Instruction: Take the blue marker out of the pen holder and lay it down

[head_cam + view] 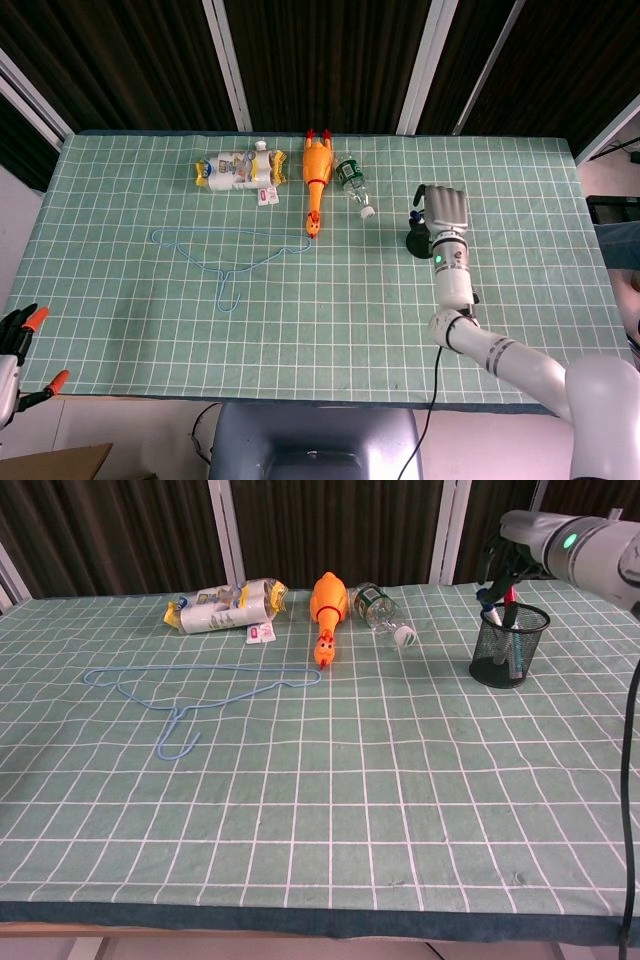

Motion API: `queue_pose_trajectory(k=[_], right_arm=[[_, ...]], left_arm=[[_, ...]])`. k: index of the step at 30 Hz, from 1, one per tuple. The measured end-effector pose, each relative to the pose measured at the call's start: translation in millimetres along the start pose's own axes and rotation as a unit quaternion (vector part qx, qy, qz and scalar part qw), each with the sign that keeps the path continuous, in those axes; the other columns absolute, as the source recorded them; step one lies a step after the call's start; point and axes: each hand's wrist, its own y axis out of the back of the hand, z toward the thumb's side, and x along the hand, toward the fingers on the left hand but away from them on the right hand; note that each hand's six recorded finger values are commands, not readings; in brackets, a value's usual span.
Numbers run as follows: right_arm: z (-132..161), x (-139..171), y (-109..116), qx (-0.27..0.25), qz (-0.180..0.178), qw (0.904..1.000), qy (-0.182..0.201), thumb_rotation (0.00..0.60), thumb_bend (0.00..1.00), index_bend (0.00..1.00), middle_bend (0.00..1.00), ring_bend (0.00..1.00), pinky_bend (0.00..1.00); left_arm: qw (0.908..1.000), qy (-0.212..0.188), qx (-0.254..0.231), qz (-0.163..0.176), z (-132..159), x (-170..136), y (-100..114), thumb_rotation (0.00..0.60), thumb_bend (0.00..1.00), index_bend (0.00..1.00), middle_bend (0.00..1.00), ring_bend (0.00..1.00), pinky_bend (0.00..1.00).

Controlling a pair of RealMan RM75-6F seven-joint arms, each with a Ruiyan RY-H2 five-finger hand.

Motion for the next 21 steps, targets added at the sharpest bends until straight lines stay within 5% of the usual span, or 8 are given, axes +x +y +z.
queue_pose_trajectory(k=[21], right_arm=[[0.9, -5.8, -17.8, 0.013, 0.013, 0.9998, -0.005, 0.600, 0.45, 0.62, 1.00, 1.00, 1.00]], left_arm=[[1.0000, 0.001, -0.005, 0.002, -2.2, -0.8, 2.5, 0.600, 0.20, 0.13, 0.05, 0.04, 0.27]])
